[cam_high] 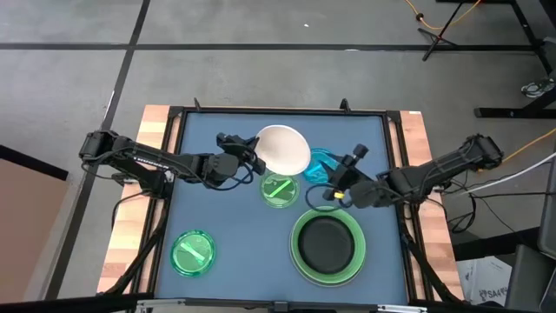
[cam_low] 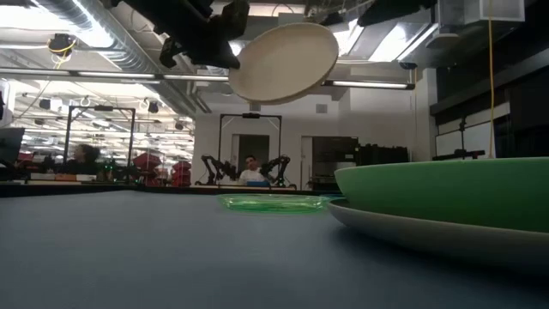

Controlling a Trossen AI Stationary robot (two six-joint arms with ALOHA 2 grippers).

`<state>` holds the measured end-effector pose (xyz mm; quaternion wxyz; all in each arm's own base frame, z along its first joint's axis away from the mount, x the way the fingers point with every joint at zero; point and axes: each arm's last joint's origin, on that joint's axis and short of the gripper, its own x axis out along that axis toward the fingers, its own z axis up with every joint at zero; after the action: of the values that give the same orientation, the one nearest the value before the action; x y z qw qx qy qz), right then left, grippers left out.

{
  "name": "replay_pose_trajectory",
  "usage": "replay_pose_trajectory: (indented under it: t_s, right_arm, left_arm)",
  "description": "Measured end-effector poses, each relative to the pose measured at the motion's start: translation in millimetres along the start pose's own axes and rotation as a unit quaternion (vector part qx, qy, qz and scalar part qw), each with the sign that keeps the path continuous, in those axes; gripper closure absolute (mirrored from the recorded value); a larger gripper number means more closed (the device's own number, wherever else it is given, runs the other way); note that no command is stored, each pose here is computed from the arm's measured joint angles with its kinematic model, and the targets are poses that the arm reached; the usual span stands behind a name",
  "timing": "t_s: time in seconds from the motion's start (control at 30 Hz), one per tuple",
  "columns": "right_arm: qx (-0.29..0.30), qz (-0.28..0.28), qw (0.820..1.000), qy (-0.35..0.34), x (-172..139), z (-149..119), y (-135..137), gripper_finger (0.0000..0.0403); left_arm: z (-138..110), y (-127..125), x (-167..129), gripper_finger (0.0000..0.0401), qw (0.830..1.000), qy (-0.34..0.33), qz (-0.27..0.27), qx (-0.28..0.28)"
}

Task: Stack plastic plates
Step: Stack the white plate on top of the black plate

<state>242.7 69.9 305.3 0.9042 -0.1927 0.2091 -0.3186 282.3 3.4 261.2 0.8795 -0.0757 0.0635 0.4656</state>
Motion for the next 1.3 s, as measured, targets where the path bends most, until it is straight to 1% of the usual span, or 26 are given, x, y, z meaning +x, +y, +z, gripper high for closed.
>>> replay_pose_trajectory:
  t_s: [0.1, 0.3, 0.43, 0.53, 0.6, 0.97, 1.3]
  right_arm:
    - [0.009, -0.009, 1.000, 0.004, 11, 0, 2, 0.0278]
    - [0.035, -0.038, 0.999, 0.009, 30, 2, 0, 0.0278]
    - [0.052, -0.016, 0.999, 0.006, 38, 3, -2, 0.0278]
    - [0.068, 0.009, 0.998, -0.003, 43, 5, -4, 0.0278]
    - [0.076, 0.014, 0.997, -0.007, 45, 6, -5, 0.0278]
    - [0.090, -0.009, 0.996, -0.007, 52, 7, -12, 0.0278]
    - [0.105, -0.006, 0.994, -0.009, 61, 7, -20, 0.0278]
  left_arm:
    - [0, 0, 0, 0.0392, 1.000, 0.000, 0.001, 0.010]
    - [0, 1, 0, 0.0392, 1.000, -0.004, 0.012, 0.011]
    - [0, 1, 0, 0.0392, 1.000, -0.004, 0.012, 0.011]
    - [0, 1, 0, 0.0392, 1.000, -0.009, 0.024, 0.013]
    - [1, 2, 0, 0.0392, 0.999, -0.010, 0.028, 0.017]
    - [1, 1, 0, 0.0392, 1.000, -0.009, 0.023, 0.019]
    - [1, -2, -3, 0.0392, 1.000, -0.012, 0.012, 0.013]
